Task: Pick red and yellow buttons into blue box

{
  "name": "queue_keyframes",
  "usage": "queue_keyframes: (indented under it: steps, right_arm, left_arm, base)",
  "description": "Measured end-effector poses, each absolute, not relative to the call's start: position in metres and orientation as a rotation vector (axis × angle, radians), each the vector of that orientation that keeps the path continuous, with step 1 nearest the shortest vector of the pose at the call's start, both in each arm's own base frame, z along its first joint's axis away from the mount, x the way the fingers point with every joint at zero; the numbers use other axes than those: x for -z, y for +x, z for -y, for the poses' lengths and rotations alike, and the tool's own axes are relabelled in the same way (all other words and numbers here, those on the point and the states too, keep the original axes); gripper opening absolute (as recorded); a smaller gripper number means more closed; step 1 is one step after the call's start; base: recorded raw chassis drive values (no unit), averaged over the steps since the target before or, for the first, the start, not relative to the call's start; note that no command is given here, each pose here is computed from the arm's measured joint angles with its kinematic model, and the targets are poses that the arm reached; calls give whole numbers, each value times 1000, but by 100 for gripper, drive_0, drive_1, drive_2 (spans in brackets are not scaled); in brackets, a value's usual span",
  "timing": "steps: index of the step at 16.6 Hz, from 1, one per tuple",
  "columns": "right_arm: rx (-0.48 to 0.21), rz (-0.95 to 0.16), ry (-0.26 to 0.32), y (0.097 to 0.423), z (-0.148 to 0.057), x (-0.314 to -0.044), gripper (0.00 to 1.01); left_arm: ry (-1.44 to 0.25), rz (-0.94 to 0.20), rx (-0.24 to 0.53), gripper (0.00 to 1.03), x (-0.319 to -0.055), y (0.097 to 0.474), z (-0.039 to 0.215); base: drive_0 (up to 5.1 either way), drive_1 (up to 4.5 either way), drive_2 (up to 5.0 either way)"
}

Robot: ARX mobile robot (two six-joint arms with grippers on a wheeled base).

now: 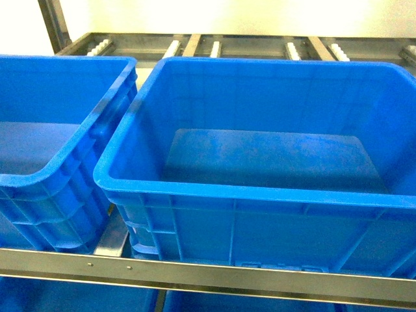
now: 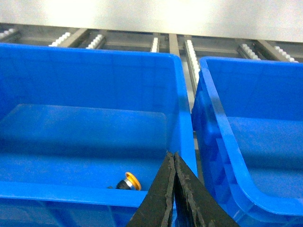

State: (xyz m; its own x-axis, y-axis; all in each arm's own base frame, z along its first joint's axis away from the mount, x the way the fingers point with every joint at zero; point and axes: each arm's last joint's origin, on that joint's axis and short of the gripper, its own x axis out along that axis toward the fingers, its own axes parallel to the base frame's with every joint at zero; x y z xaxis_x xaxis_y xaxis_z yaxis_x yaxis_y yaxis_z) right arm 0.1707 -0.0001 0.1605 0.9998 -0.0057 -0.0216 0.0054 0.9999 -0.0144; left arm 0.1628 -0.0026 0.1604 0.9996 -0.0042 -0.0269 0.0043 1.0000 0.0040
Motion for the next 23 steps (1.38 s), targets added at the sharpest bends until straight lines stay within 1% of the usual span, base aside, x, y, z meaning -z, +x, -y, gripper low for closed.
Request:
queue_keyframes:
  steps: [2,9,15,23]
  right_arm:
    - [3,-8,-14,162,0,-164,2]
    - [1,1,-14,136,0,-167,2]
    - [1,13,-15,121,0,-171,2]
    - [1,15,-15,110,0,-171,2]
  left_arm:
    - [3,-15,-10,2,-162,154,-1]
    - [3,3,-3,2,-169,132,0]
    - [3,17,-3,2,-172,119,0]
    - [3,15,-3,2,-171,108,0]
  base:
    - [0,0,0]
    - [0,0,0]
    - [0,0,0]
    - [0,0,0]
